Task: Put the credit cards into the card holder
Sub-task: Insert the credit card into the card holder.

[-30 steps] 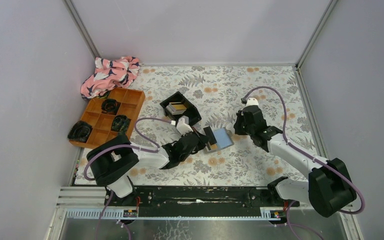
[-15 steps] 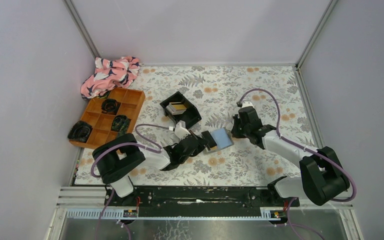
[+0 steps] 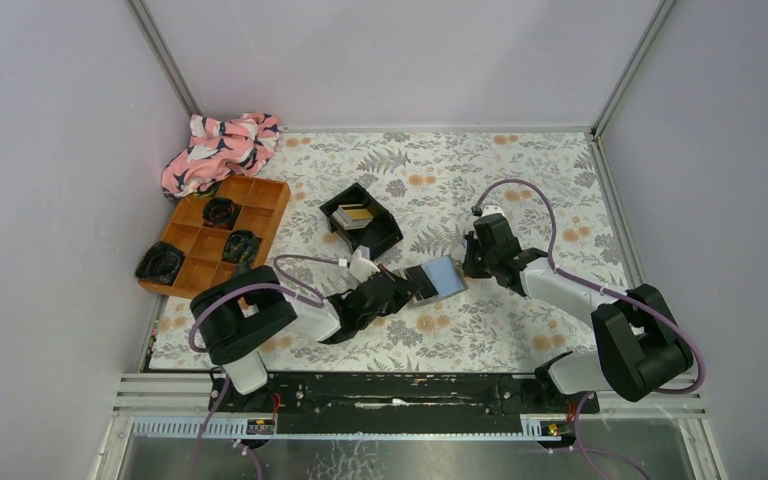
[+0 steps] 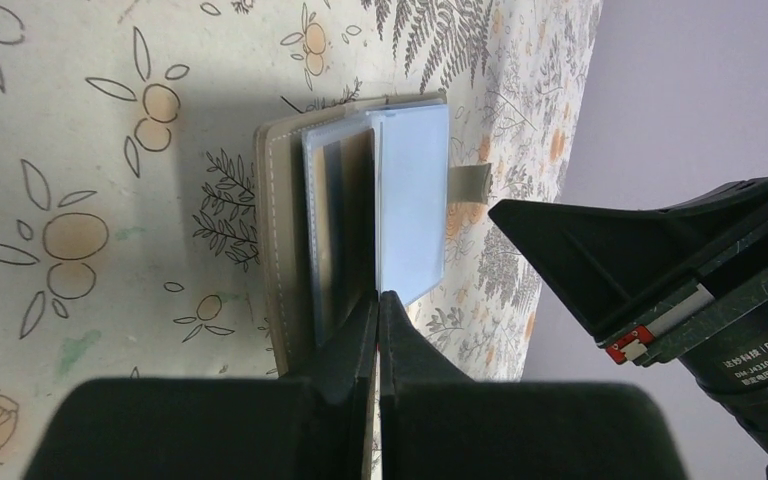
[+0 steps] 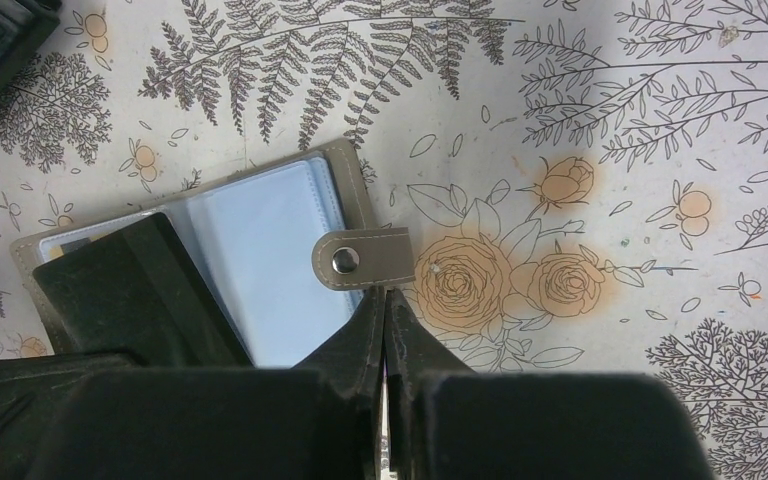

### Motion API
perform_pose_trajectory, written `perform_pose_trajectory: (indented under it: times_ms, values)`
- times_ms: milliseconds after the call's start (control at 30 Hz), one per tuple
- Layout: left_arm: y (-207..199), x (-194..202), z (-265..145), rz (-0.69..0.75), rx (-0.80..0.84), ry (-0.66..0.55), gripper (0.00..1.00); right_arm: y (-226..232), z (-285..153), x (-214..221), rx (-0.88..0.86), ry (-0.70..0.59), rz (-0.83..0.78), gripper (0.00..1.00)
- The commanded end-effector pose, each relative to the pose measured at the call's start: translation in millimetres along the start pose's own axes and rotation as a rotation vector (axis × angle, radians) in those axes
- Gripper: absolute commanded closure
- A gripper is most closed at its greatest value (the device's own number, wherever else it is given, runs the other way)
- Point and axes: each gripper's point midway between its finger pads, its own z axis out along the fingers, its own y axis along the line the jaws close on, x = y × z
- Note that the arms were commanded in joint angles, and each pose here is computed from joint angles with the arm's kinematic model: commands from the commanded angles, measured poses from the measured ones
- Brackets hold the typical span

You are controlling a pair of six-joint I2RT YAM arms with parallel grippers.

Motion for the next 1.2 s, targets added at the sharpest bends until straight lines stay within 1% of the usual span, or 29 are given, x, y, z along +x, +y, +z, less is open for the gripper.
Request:
perform_pose_trajectory:
  times_ms: [0, 633, 1167]
  values:
    - [-7.3, 7.2, -0.2, -0.042, 0.05, 0.029, 1.0, 6.4, -0.2, -16.8, 0.004, -0.033, 0.009, 0.99]
    - [8.9, 7.6, 7.7, -0.036, 0.046, 0.05, 1.0, 4.2, 6.9, -6.1, 0.015, 0.012, 0.014, 0.99]
    - [23.8, 2.9, 12.9, -0.04, 0.102, 0.069, 1.0, 3.8, 13.3, 2.6, 0.014, 0.044, 0.018, 1.0]
